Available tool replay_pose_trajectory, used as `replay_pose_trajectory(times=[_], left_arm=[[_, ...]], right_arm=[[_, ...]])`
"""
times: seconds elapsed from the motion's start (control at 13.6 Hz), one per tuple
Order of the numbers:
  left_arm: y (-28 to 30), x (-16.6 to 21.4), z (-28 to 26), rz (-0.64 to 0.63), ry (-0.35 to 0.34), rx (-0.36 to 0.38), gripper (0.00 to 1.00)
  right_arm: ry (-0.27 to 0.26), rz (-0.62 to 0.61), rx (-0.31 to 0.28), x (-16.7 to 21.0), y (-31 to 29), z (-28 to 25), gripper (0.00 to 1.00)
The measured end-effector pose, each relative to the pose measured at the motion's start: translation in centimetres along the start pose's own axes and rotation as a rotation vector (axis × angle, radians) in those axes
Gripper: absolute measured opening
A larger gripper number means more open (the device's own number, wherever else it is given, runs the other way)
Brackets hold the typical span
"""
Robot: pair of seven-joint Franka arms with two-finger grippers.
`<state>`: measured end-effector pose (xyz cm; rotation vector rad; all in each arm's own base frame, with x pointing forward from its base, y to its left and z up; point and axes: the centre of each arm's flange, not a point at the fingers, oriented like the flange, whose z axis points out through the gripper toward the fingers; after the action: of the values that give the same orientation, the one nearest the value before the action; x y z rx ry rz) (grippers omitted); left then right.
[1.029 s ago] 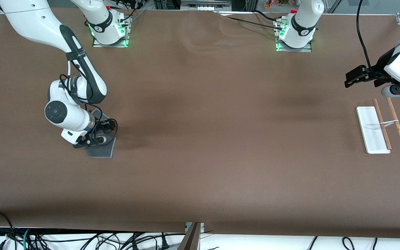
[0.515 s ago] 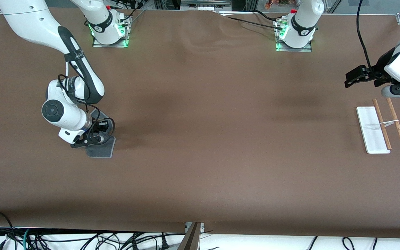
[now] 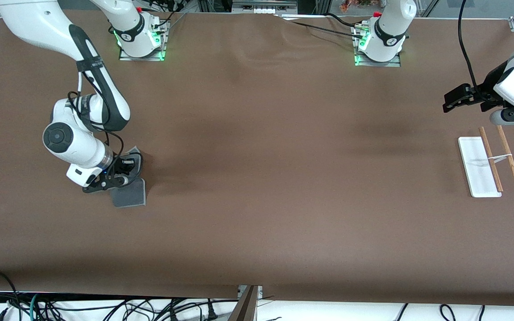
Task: Pass towel and hang on rack
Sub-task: 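Lift the towel with the right gripper while the left gripper reaches inward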
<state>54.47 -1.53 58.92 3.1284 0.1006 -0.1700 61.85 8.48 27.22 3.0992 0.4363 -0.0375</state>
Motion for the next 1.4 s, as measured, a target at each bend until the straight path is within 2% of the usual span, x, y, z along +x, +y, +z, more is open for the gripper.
replay_pose_trajectory(times=[0.29,0.51,0.66,0.88,1.03,1.18,1.4], left_arm=[[-0.7,0.0,0.0,-0.012,-0.002,-0.001,1.00],[-0.6,-0.1,0.2,-0.011,-0.017,-0.002,1.00],[-0.2,-0.2,0.6,-0.009,-0.044,-0.034,1.00],[0.6,-0.8,2.3,-0.007,-0.173,-0.132,1.00],[1.3,-0.3,4.1,-0.006,-0.242,-0.210,1.00],[2.9,1.2,7.2,-0.006,-0.320,-0.334,1.00],[5.1,4.4,13.1,-0.047,-0.439,-0.569,1.00]], right_arm=[[-0.008,0.048,0.039,2.9,-6.4,-7.9,0.02],[0.021,0.116,0.129,4.1,-11.5,-12.2,0.02],[0.037,0.143,0.170,4.3,-15.0,-13.9,0.02],[0.043,0.192,0.211,3.8,-21.4,-15.7,0.02],[0.067,0.224,0.235,3.4,-25.6,-16.3,0.02],[0.094,0.283,0.266,2.7,-30.0,-16.7,0.02],[0.134,0.337,0.327,2.2,-35.2,-17.6,0.02]])
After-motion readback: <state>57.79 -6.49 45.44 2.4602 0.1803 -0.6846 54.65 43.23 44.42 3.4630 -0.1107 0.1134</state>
